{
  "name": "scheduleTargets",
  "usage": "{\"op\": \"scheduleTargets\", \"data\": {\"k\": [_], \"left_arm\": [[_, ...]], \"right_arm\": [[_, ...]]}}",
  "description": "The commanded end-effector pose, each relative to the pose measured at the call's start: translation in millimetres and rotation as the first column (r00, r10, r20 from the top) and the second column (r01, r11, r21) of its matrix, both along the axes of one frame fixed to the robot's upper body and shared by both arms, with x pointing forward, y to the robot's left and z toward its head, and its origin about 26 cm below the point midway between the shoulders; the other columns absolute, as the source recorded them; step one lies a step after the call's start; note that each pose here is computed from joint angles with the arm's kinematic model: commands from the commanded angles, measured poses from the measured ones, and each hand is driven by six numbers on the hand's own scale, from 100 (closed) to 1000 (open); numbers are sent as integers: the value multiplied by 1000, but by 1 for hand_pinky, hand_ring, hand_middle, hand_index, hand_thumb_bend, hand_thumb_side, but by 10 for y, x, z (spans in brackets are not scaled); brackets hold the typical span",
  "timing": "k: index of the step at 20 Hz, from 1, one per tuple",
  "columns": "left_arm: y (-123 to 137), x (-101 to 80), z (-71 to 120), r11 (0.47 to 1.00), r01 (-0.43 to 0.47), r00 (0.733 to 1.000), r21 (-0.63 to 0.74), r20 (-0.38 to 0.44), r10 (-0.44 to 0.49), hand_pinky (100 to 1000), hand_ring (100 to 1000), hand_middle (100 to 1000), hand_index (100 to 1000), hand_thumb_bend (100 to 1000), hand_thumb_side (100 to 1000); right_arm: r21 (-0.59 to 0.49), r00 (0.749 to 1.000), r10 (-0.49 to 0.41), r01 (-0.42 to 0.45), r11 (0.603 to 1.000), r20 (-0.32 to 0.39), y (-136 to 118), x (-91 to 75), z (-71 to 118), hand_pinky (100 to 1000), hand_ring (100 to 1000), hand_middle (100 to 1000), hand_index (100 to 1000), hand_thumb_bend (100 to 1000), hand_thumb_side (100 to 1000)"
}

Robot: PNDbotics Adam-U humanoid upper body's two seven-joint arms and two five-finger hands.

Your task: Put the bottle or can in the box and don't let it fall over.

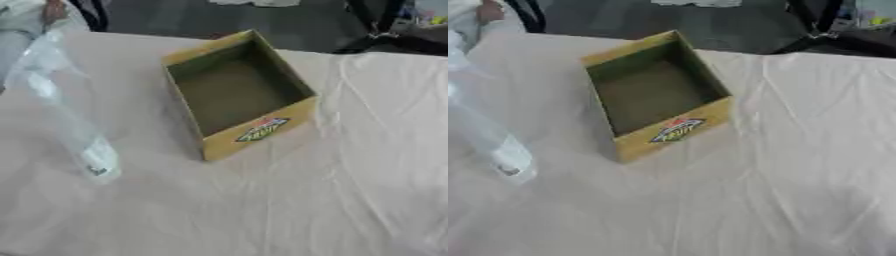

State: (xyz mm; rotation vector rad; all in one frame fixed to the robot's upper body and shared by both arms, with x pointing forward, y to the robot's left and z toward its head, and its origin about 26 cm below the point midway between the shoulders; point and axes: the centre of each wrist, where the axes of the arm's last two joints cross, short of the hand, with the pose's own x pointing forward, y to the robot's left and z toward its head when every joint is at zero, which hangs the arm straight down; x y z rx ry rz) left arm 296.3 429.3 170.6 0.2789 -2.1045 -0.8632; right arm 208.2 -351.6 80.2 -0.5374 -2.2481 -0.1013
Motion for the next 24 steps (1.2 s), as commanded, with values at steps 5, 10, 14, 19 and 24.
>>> {"op": "scheduleTargets", "data": {"k": [5, 10, 14, 19, 24], "left_arm": [[42, 58, 157, 998, 15, 1000, 66, 4, -15, 1000, 1000, 1000, 930, 425, 775], [36, 103, 170, 997, 20, 1000, 76, 4, -21, 1000, 1000, 1000, 927, 424, 775], [2, 152, 209, 996, 39, 999, 76, 6, -40, 1000, 1000, 1000, 922, 418, 773], [-66, 240, 287, 994, 82, 997, 77, -2, -82, 1000, 1000, 1000, 912, 412, 771], [-113, 297, 325, 989, 112, 994, 95, -13, -112, 1000, 1000, 1000, 910, 404, 769]], "right_arm": [[-28, 1000, 12, -12, 1000, 10, -26, 5, 69, 912, 1000, 1000, 900, 100, 570], [-26, 1000, 14, -14, 1000, 6, -18, 13, 71, 912, 1000, 1000, 900, 100, 571], [-26, 1000, 15, -15, 1000, 4, -14, 17, 74, 913, 1000, 1000, 900, 100, 571], [-26, 1000, 21, -21, 999, 2, -8, 22, 76, 913, 1000, 1000, 901, 100, 571], [-25, 1000, 23, -23, 999, -1, -5, 26, 78, 913, 1000, 1000, 901, 100, 572]]}}
